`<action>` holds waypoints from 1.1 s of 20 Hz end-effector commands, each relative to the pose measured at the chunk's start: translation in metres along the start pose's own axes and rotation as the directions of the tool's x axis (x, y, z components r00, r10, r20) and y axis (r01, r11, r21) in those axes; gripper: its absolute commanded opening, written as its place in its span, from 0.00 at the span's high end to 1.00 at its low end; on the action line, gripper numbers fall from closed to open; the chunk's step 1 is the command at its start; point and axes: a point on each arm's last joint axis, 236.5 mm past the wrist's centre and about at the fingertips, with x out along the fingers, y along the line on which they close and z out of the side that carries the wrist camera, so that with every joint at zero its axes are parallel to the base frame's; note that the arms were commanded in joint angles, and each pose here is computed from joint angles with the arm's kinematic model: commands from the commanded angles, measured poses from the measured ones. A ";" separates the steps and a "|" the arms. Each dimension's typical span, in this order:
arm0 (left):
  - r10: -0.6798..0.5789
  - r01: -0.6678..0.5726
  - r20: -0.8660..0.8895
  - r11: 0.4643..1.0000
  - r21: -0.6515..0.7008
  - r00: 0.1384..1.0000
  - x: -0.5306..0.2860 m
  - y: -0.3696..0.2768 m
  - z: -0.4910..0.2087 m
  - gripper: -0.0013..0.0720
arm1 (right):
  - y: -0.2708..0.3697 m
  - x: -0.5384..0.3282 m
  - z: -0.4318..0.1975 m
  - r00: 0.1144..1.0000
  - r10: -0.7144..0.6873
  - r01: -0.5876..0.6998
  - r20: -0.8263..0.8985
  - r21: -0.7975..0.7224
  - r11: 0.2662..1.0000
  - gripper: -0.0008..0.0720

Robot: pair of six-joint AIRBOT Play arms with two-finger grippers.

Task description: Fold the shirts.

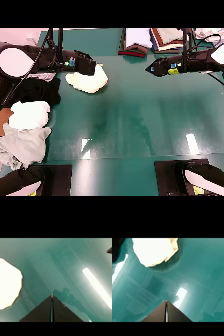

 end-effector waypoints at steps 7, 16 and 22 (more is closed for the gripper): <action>0.000 0.000 0.031 1.000 0.000 1.000 0.000 0.000 0.007 0.95 | -0.001 0.001 -0.001 1.000 0.001 -0.001 -0.004 0.004 1.000 0.97; 0.221 -0.225 0.149 0.974 0.011 0.964 0.007 0.075 0.036 0.05 | -0.001 0.001 -0.001 1.000 0.001 -0.001 -0.003 0.004 1.000 0.97; 0.367 -0.388 -0.153 0.910 -0.146 0.918 0.087 0.213 -0.059 0.05 | 0.002 0.001 0.000 1.000 0.011 -0.011 -0.001 0.009 1.000 0.97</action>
